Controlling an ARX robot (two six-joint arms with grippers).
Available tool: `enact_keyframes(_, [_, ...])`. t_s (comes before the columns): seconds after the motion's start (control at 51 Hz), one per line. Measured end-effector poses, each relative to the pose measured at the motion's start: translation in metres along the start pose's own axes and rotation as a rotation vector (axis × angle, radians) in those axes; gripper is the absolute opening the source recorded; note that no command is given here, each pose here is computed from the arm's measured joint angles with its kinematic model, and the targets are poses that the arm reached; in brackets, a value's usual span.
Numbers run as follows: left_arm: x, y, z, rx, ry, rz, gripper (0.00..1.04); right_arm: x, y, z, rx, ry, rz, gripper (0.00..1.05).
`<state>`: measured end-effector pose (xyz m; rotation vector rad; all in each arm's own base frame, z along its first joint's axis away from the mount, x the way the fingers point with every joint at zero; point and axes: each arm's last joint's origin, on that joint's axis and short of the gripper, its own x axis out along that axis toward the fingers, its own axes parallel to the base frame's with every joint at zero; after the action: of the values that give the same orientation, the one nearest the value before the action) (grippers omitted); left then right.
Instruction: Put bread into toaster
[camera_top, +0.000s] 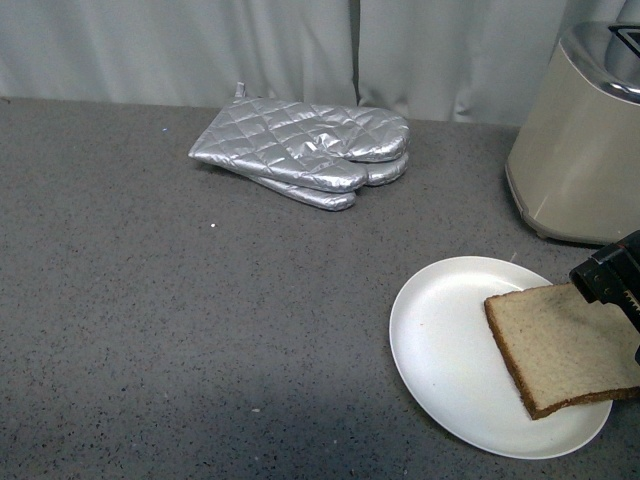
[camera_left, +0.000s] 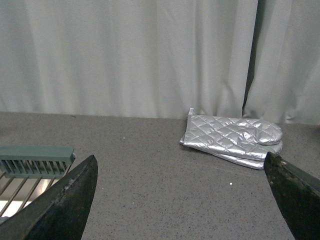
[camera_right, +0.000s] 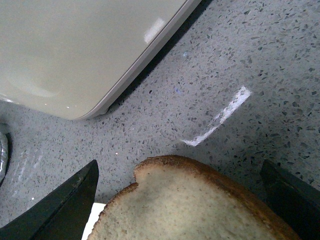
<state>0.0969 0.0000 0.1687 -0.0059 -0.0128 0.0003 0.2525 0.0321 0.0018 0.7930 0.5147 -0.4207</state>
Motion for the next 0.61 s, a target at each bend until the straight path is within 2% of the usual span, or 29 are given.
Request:
enact_keyframes(0.039, [0.000, 0.000, 0.000, 0.000, 0.000, 0.000, 0.98, 0.000, 0.001, -0.001, -0.002, -0.001, -0.004, 0.95])
enact_keyframes(0.098, [0.000, 0.000, 0.000, 0.000, 0.000, 0.000, 0.98, 0.000, 0.001, -0.002, 0.000, 0.005, -0.005, 0.88])
enact_keyframes(0.275, [0.000, 0.000, 0.000, 0.000, 0.000, 0.000, 0.98, -0.002, 0.003, -0.006, 0.020, 0.032, -0.014, 0.51])
enact_keyframes(0.392, [0.000, 0.000, 0.000, 0.000, 0.000, 0.000, 0.98, -0.009, 0.012, 0.002, 0.031, 0.034, 0.006, 0.27])
enact_keyframes(0.451, [0.000, 0.000, 0.000, 0.000, 0.000, 0.000, 0.98, -0.016, 0.025, 0.012, 0.040, 0.023, 0.043, 0.14])
enact_keyframes(0.51, [0.000, 0.000, 0.000, 0.000, 0.000, 0.000, 0.98, -0.023, 0.038, 0.020, 0.044, 0.013, 0.080, 0.05])
enact_keyframes(0.569, [0.000, 0.000, 0.000, 0.000, 0.000, 0.000, 0.98, -0.033, 0.053, 0.032, 0.053, -0.003, 0.118, 0.03])
enact_keyframes(0.589, [0.000, 0.000, 0.000, 0.000, 0.000, 0.000, 0.98, -0.067, 0.111, 0.088, 0.121, -0.152, 0.267, 0.03])
enact_keyframes(0.608, [0.000, 0.000, 0.000, 0.000, 0.000, 0.000, 0.98, -0.068, 0.112, 0.089, 0.123, -0.157, 0.272, 0.03])
